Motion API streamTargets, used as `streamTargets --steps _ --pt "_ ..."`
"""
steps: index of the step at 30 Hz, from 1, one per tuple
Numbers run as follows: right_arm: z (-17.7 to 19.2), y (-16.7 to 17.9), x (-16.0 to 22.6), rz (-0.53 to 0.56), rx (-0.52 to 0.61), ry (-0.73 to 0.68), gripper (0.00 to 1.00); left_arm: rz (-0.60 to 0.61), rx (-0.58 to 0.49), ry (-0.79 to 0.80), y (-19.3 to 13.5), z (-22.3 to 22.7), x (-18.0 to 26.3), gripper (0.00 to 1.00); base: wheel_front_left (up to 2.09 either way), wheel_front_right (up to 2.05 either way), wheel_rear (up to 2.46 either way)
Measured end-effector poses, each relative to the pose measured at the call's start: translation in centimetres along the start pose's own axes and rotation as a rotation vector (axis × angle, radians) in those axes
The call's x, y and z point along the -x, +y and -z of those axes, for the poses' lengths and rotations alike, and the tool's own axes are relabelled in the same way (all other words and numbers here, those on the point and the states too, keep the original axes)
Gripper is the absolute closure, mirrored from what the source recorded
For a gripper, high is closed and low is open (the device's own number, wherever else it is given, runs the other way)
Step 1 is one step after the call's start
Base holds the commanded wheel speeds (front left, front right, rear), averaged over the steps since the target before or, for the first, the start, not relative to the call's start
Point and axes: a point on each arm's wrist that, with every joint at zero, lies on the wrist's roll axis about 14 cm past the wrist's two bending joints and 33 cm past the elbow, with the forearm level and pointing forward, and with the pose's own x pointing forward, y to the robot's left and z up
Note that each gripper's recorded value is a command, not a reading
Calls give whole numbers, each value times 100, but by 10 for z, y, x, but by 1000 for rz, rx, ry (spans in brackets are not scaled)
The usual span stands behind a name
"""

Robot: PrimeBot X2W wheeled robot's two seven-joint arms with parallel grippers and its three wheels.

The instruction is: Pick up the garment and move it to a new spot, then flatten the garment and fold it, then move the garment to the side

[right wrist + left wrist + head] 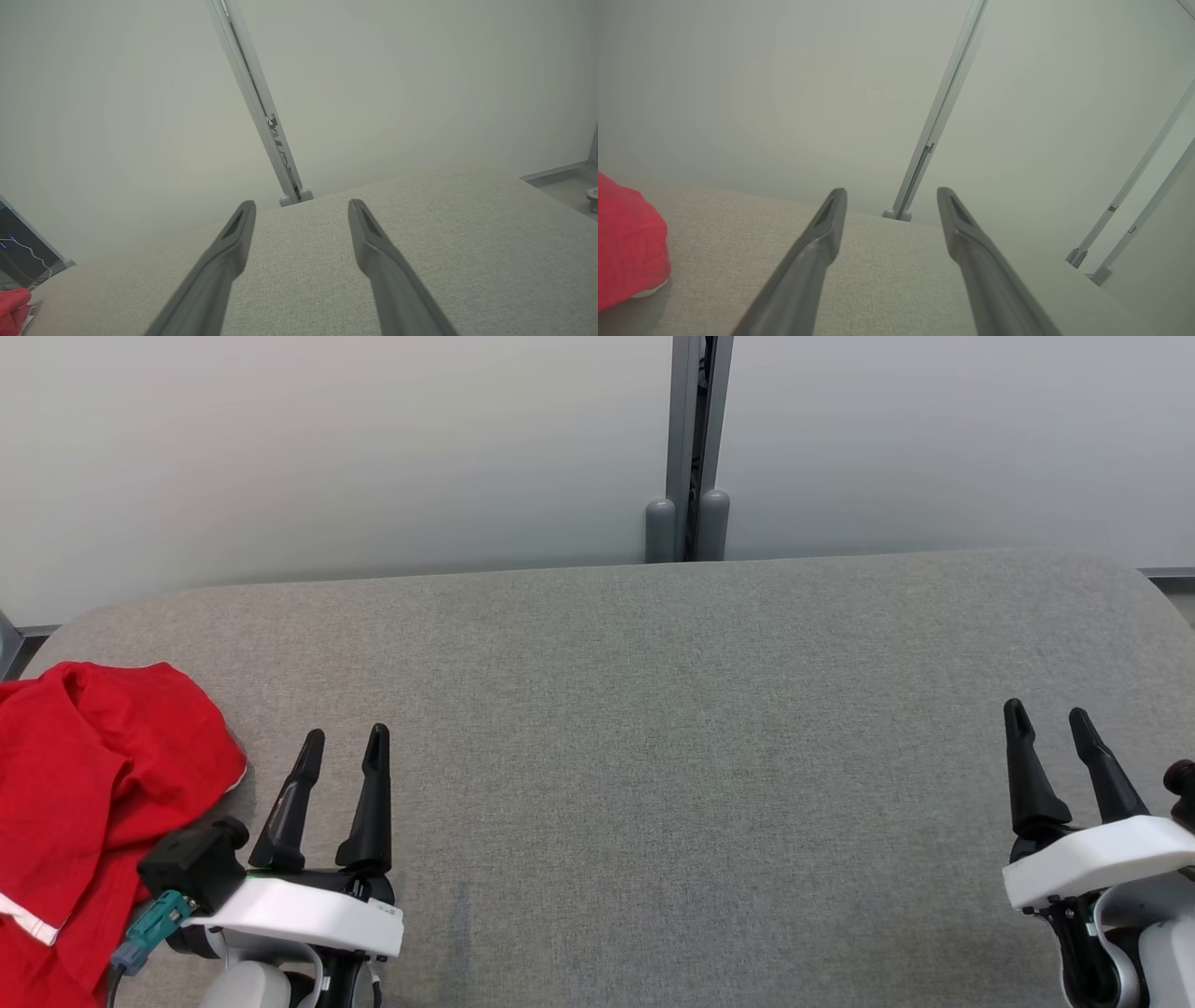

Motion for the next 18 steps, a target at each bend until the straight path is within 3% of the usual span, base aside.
streamTargets --steps 18 --pt "18 10 3 -33 120 15 0 3 -84 59 13 12 2 0 0 0 0"
